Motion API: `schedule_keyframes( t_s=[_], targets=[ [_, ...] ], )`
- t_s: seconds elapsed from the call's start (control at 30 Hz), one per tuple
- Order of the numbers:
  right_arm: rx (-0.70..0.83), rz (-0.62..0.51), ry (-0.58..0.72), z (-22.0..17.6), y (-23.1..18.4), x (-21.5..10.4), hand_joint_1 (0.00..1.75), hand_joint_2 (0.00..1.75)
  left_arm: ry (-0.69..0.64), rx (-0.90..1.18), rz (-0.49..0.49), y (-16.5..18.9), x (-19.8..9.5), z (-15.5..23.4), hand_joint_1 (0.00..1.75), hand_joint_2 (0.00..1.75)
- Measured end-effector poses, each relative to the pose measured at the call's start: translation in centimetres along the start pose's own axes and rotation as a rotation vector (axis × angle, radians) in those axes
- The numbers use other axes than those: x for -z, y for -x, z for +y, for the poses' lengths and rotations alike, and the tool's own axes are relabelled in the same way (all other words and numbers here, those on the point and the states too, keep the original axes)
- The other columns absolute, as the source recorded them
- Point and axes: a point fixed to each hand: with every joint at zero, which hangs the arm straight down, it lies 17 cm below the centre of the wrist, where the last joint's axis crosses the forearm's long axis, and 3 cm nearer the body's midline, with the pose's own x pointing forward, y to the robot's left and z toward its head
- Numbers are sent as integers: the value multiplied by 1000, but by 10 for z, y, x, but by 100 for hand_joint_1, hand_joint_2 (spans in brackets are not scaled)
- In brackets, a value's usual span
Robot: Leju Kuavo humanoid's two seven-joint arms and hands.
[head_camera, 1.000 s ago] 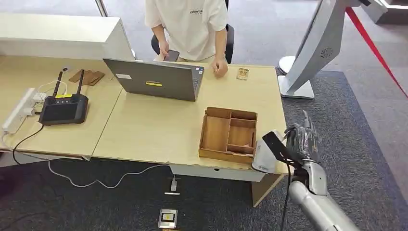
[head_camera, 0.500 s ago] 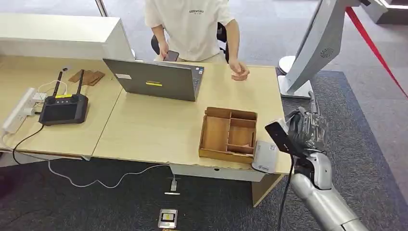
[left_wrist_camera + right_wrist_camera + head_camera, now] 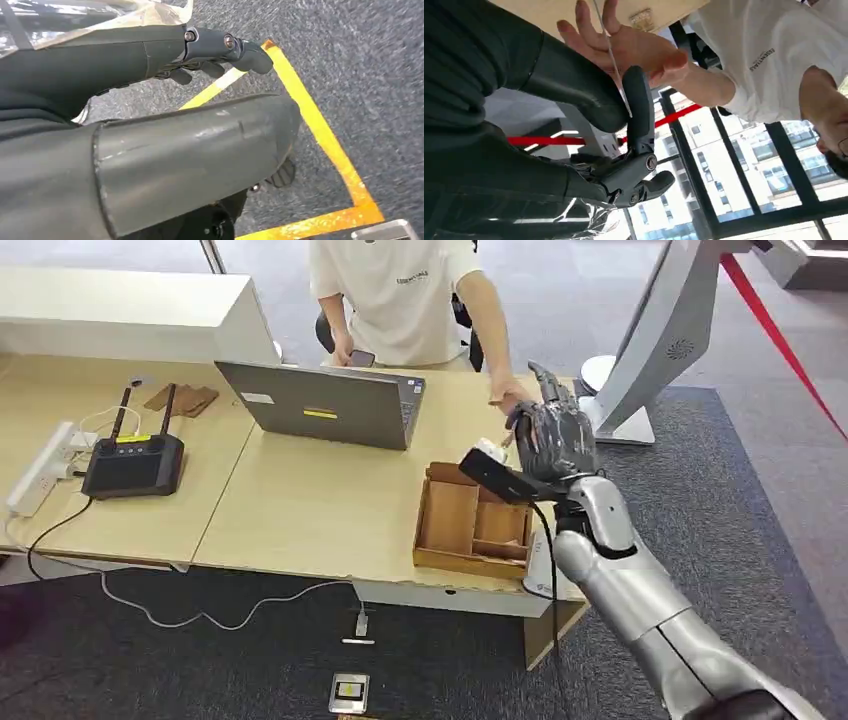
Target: Pass the card to the sensor for recognition and then transmit it.
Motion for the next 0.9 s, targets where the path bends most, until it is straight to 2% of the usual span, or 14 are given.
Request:
schedule_keyframes(
  t_s=[0.27,0.6,0.63,0.67,0.9],
  targets=[
    [-98,-54,-91,16,-47,26,175,175,8,13,26,2,0,-4,0,0],
    [-152,-49,-148,36,-56,26,175,175,-9,10,22,-1,3,7,0,0],
    [-156,-49,-152,38,-56,26,21,175,-10,10,21,-2,3,8,0,0],
    [-161,-42,-155,39,-54,26,0,175,-11,8,20,-2,3,9,0,0],
    [-148,10,-142,41,-40,24,0,175,-17,3,16,-6,5,12,0,0]
  ],
)
